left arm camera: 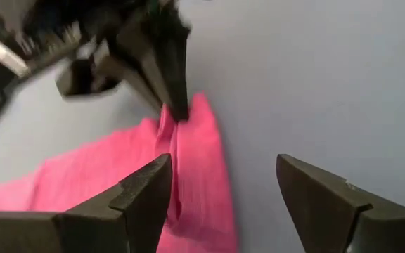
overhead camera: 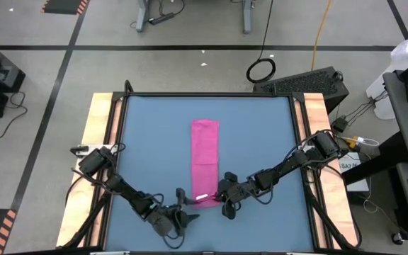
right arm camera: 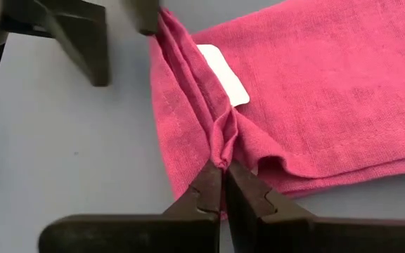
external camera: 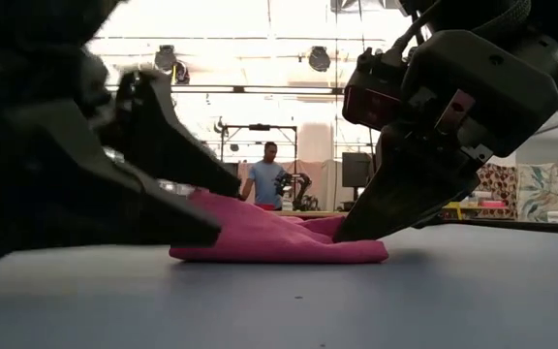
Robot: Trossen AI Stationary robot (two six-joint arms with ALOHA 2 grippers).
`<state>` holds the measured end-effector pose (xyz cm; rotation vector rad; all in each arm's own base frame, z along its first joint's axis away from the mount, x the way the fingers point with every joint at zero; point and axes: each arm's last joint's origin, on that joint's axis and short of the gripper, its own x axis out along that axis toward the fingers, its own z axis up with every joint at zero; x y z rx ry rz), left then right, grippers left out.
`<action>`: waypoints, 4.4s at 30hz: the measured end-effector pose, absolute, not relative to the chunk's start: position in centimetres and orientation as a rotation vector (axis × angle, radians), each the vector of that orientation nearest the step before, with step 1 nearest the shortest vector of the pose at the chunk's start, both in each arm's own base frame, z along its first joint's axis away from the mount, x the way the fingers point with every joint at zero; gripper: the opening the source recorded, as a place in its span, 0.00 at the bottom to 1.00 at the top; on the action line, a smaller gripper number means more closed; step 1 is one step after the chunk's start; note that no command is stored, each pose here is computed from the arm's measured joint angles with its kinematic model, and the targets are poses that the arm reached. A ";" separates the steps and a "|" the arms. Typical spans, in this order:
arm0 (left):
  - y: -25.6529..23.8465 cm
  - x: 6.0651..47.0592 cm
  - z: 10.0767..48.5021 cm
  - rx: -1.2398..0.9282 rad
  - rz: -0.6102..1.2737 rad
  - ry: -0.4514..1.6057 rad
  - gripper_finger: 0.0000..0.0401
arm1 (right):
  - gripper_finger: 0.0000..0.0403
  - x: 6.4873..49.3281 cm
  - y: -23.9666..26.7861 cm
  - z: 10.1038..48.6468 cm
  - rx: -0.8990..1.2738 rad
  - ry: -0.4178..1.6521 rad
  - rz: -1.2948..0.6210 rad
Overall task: Roll towel into tight, uniform cylinder
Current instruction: Roll the pink towel
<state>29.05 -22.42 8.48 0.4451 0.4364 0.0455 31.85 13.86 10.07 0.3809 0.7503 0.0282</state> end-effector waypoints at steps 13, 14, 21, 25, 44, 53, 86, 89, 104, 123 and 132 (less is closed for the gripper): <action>-20.3 30.0 7.6 0.278 0.057 0.557 0.53 | 0.01 31.8 13.9 10.1 0.388 0.752 0.026; -20.1 30.1 7.6 0.254 0.054 0.569 0.51 | 0.01 31.8 13.9 10.1 0.389 0.752 0.026; -19.1 30.8 7.4 0.202 0.032 0.605 0.28 | 0.04 31.8 14.0 10.1 0.392 0.752 0.027; -18.6 30.9 7.3 0.150 0.052 0.624 0.14 | 0.11 31.6 14.0 10.8 0.379 0.748 0.046; -16.7 31.9 7.6 -0.264 0.017 0.725 0.03 | 0.50 28.2 19.9 11.5 -0.178 0.569 0.060; -16.6 32.0 7.6 -0.279 0.009 0.737 0.03 | 0.51 29.2 18.9 9.3 -0.227 0.601 0.017; -17.0 31.4 10.1 -0.184 -0.066 0.715 0.42 | 0.15 31.0 15.5 9.0 0.093 0.723 0.023; -17.1 30.6 11.5 -0.108 -0.039 0.709 0.53 | 0.11 31.1 15.3 9.1 0.163 0.728 0.005; -21.9 28.7 10.8 0.311 0.004 0.478 0.61 | 0.06 32.5 12.3 9.1 0.496 0.835 0.075; -20.3 29.9 8.5 0.339 0.062 0.535 0.57 | 0.07 32.7 11.7 9.1 0.561 0.851 0.067; -23.0 27.9 9.1 0.477 0.061 0.476 0.56 | 0.07 32.6 11.7 9.1 0.564 0.851 0.063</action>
